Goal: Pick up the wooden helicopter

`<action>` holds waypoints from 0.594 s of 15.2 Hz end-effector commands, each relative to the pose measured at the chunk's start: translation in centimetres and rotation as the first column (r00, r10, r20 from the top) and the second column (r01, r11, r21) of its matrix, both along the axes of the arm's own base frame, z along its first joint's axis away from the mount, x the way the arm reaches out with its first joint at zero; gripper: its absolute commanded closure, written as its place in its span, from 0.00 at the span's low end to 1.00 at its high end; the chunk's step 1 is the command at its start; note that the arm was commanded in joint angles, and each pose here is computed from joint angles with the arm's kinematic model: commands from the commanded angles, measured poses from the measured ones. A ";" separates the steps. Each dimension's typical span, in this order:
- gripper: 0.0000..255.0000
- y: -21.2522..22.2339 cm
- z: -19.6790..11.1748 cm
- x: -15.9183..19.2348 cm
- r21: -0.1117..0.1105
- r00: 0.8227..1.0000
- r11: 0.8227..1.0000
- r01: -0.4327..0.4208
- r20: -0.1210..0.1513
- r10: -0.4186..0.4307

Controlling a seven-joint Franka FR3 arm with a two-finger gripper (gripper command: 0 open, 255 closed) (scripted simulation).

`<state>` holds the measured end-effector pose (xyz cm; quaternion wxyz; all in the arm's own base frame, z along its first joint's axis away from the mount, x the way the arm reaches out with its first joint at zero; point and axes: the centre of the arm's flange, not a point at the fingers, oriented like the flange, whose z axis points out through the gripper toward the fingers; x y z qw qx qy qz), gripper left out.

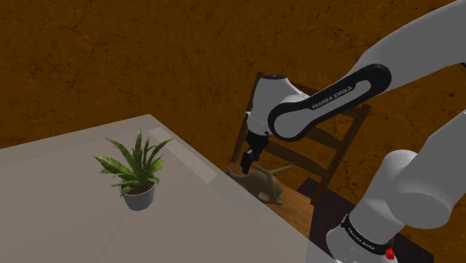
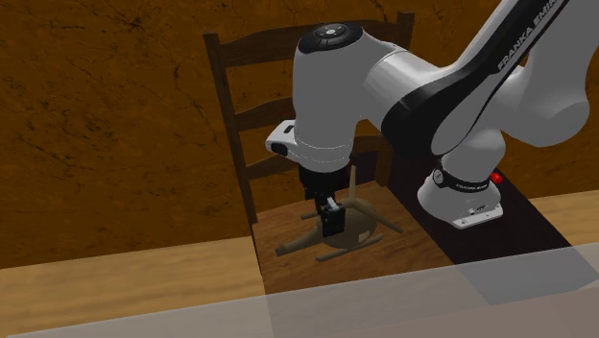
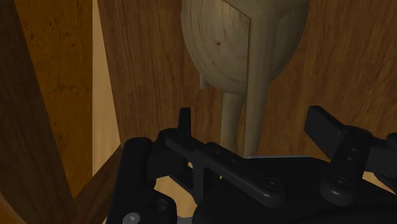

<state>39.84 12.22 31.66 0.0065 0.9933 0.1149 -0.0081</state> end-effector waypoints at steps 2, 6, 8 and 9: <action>1.00 0.0 -0.4 0.0 0.000 1.000 1.000 0.000 0.001 0.000; 1.00 -0.1 -0.4 0.1 0.000 1.000 1.000 0.000 0.001 0.000; 1.00 -0.1 -0.4 0.1 0.000 1.000 1.000 0.000 0.001 0.000; 1.00 -0.1 -0.4 0.1 0.000 1.000 1.000 0.000 0.001 0.000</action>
